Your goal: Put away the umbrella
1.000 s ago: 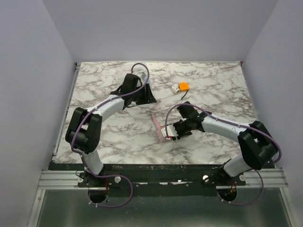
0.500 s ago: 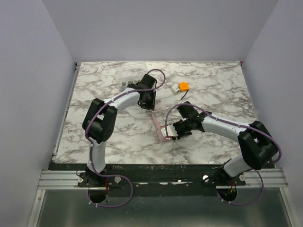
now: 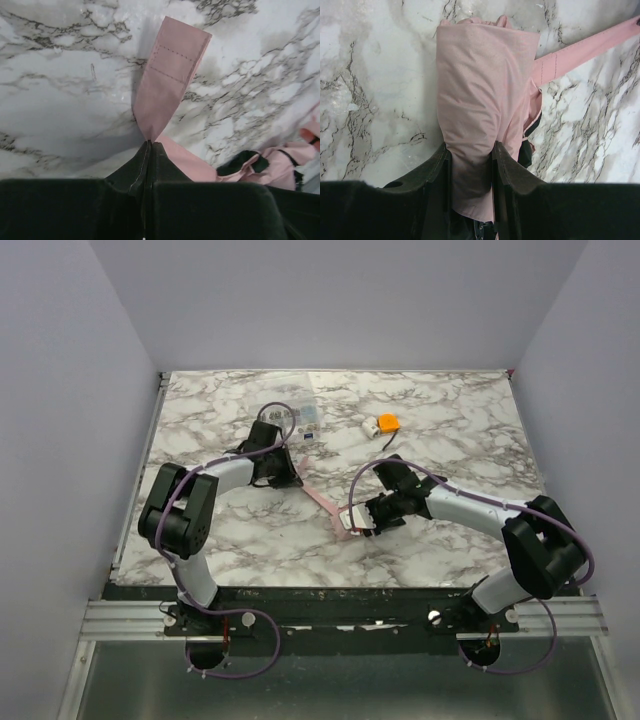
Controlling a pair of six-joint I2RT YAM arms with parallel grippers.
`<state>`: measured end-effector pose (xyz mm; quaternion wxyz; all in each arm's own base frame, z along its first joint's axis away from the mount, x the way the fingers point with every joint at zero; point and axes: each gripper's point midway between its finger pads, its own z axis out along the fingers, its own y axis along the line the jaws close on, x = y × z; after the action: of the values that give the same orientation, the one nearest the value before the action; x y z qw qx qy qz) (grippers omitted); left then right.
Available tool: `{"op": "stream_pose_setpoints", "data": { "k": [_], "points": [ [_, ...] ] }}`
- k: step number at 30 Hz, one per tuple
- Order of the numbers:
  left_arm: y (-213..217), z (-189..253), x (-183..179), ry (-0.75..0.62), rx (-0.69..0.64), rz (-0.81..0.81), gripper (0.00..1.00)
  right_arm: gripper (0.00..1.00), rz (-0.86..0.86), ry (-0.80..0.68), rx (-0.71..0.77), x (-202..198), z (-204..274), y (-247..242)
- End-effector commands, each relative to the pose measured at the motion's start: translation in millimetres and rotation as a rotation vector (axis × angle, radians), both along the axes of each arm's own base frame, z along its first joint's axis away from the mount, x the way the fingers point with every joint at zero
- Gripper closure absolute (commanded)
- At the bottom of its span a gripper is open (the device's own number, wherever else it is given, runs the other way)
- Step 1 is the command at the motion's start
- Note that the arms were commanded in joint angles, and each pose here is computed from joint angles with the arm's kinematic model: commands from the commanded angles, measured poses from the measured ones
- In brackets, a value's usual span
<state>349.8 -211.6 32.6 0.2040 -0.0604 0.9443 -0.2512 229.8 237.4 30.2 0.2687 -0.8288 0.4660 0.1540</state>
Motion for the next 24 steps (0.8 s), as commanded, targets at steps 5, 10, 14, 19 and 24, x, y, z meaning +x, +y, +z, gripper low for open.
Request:
{"op": "stream_pose_setpoints", "data": {
  "k": [5, 10, 14, 19, 24],
  "points": [
    [-42, 57, 25, -0.114, -0.52, -0.021, 1.0, 0.88, -0.02, 0.376, -0.268, -92, -51, -61],
    [-54, 82, 31, -0.155, -0.662, -0.084, 1.0, 0.88, -0.02, 0.382, -0.271, -93, -51, -61],
    [-59, 93, 38, -0.172, -0.703, -0.111, 0.98, 0.88, -0.021, 0.381, -0.271, -93, -51, -61],
    [-52, 80, 46, -0.12, -0.641, -0.066, 0.86, 0.88, -0.022, 0.382, -0.271, -92, -51, -61],
    [-19, 63, 49, -0.131, -0.377, 0.031, 0.73, 0.88, -0.022, 0.382, -0.272, -92, -51, -61]
  ]
}}
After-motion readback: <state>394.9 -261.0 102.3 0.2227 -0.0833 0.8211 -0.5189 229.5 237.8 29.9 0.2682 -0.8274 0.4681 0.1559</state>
